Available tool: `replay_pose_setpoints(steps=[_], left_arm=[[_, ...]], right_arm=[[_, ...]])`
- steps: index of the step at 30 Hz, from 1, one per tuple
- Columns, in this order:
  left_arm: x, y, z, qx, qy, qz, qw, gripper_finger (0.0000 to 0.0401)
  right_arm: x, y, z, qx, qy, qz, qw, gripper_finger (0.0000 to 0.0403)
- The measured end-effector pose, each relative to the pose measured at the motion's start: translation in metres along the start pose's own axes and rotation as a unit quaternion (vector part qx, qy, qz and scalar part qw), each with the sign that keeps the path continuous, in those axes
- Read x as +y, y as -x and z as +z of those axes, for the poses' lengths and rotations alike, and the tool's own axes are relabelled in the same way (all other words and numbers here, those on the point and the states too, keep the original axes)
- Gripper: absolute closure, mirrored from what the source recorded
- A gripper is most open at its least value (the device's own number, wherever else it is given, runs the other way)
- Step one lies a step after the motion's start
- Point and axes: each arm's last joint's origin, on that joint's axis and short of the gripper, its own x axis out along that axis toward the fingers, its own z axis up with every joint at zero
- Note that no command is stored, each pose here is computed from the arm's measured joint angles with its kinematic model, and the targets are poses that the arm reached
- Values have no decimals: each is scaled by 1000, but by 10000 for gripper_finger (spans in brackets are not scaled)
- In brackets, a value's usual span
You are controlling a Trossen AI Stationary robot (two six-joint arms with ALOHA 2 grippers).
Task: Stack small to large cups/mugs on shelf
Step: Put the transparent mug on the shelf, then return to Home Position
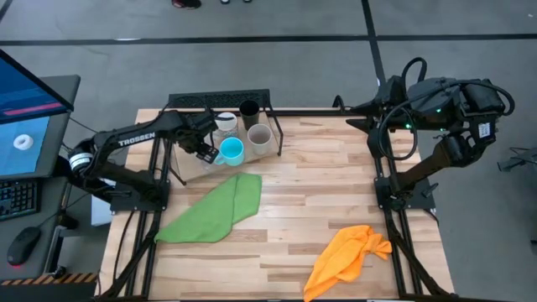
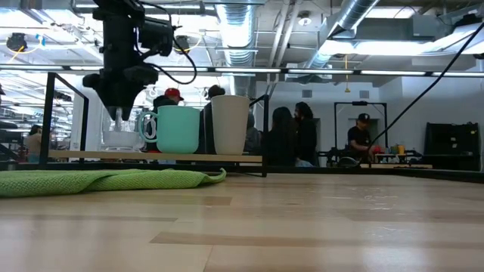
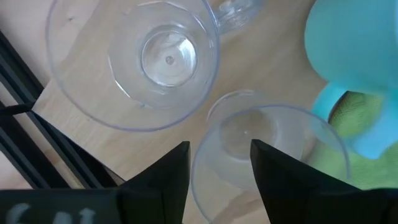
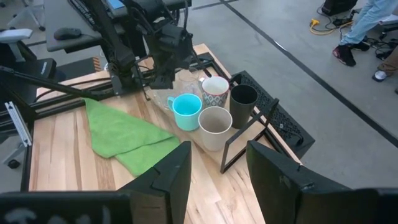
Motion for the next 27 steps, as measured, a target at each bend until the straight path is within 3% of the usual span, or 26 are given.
replay_pose_setpoints(steps=[12, 20, 24, 27], left_arm=[[7, 28, -10, -36, 40, -57, 997, 241], [7, 91, 4, -115, 46, -102, 987, 241], [6, 139, 4, -190, 29, -146, 970, 242], [3, 180, -11, -302, -20, -175, 937, 242]], right_arm=[[0, 0, 0, -1, 1, 0, 1000, 227], [-8, 17, 2, -49, -5, 12, 999, 227], [-19, 39, -3, -79, -11, 18, 997, 227], [-32, 61, -12, -103, -26, 20, 994, 227]])
